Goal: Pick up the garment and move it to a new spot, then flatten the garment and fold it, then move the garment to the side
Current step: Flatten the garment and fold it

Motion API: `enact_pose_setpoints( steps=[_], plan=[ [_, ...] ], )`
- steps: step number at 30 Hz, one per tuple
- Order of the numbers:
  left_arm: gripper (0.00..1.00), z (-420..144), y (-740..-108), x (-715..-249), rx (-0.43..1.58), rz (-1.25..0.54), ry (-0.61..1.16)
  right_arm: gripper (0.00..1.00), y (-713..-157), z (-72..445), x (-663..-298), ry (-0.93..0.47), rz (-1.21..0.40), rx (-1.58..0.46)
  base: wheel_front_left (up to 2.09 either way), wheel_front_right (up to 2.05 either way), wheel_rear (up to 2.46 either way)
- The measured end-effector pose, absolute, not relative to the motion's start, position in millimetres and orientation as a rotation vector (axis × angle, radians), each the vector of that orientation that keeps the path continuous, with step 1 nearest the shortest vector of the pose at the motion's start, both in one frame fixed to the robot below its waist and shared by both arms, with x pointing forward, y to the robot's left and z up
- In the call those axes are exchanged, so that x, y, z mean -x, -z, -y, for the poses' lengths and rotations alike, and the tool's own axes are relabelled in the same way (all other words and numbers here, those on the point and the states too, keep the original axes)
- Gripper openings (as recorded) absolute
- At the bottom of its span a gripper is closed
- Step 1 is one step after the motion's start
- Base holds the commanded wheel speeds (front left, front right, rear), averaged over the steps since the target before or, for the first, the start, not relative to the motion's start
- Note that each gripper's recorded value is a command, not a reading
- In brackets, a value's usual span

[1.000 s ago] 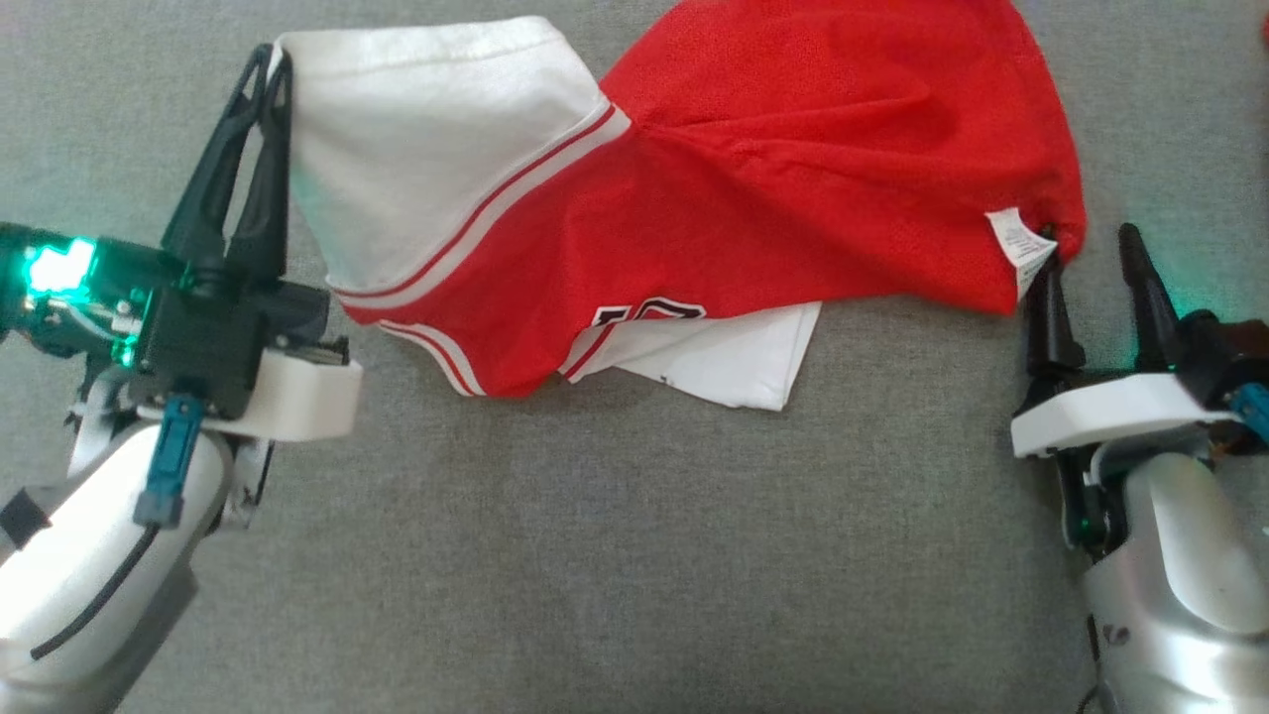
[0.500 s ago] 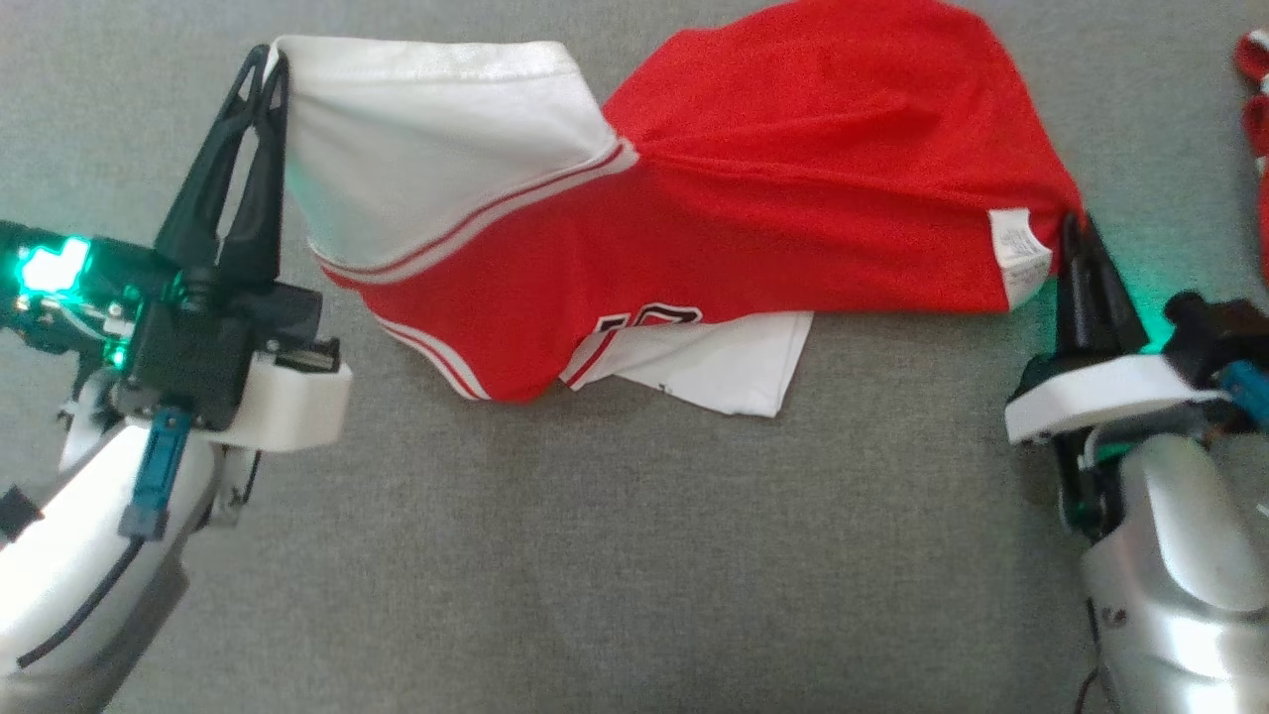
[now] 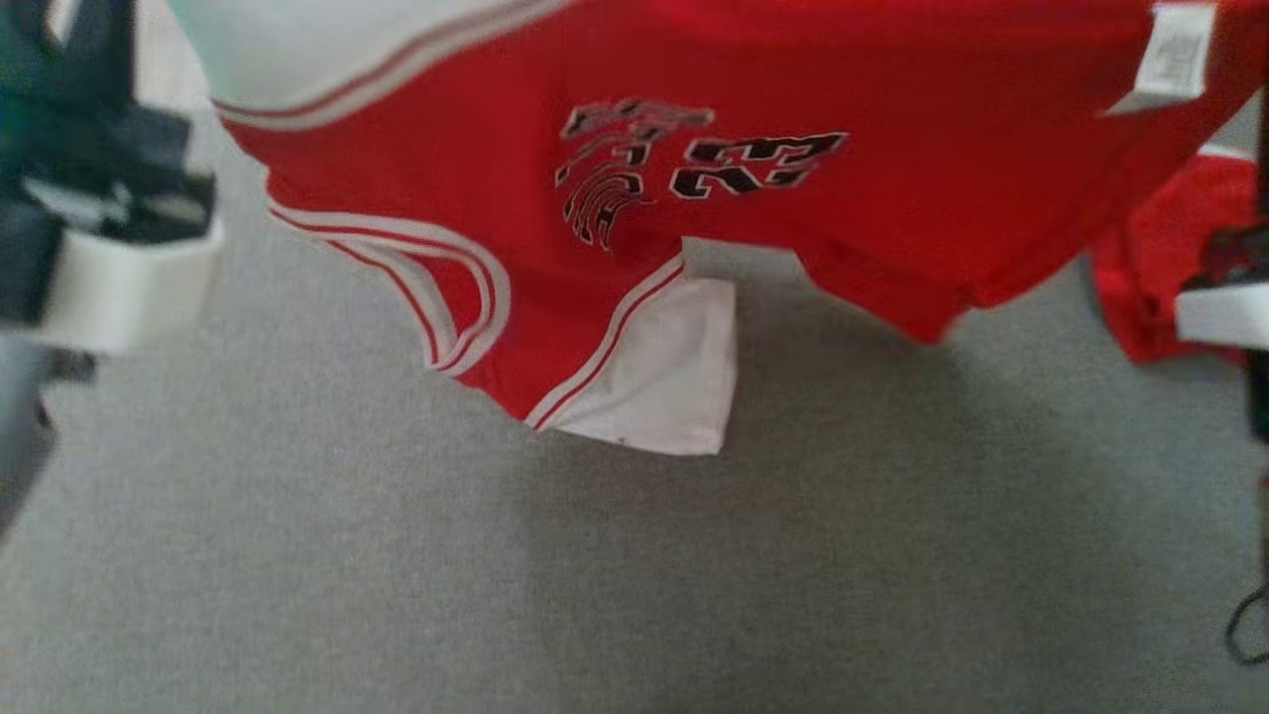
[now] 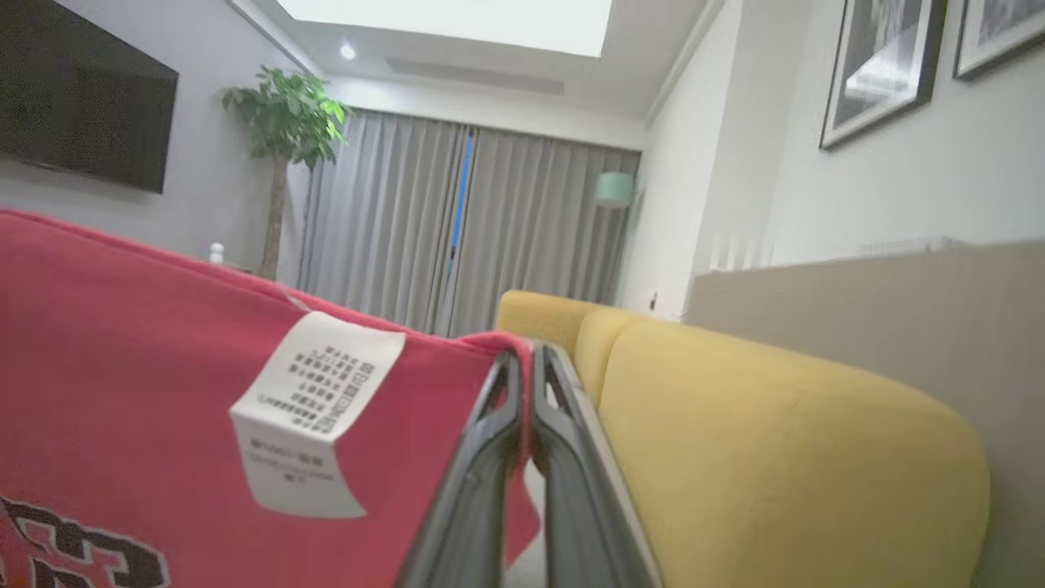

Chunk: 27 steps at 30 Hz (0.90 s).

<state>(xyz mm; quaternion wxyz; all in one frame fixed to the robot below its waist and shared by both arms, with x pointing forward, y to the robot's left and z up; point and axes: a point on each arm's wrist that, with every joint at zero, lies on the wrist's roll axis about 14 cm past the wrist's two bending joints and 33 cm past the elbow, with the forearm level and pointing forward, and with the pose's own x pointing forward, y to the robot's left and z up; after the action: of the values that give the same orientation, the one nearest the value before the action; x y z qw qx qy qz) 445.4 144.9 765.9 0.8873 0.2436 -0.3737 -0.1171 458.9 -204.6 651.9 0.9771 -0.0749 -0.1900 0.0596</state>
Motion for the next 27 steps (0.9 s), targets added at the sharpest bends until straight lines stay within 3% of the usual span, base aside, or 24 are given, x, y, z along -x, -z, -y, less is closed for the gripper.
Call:
enact_pose_setpoints(
  steps=[5,9,18,27],
  plan=[
    [0.0,-126.2,-841.4,-425.8,-0.491,0.978,0.289,0.0,-718.0,216.4,-453.7,-0.114,0.458,0.244,0.0,0.0,0.0],
    [0.0,-121.8,-861.1,-442.4,-0.499,0.999,0.306,0.0,-733.5,215.7,-472.9,-0.142,0.437,0.256,0.0,0.0,0.0],
    [0.0,-140.9,-818.5,-569.2,-0.516,0.735,0.272,0.0,-717.8,190.2,-568.4,-0.235,0.324,0.276,0.0,0.0,0.0],
    [0.0,-141.0,-796.7,-648.5,-0.46,0.735,0.202,0.0,-670.3,191.9,-649.5,-0.227,0.286,0.257,0.0,0.0,0.0]
  ],
)
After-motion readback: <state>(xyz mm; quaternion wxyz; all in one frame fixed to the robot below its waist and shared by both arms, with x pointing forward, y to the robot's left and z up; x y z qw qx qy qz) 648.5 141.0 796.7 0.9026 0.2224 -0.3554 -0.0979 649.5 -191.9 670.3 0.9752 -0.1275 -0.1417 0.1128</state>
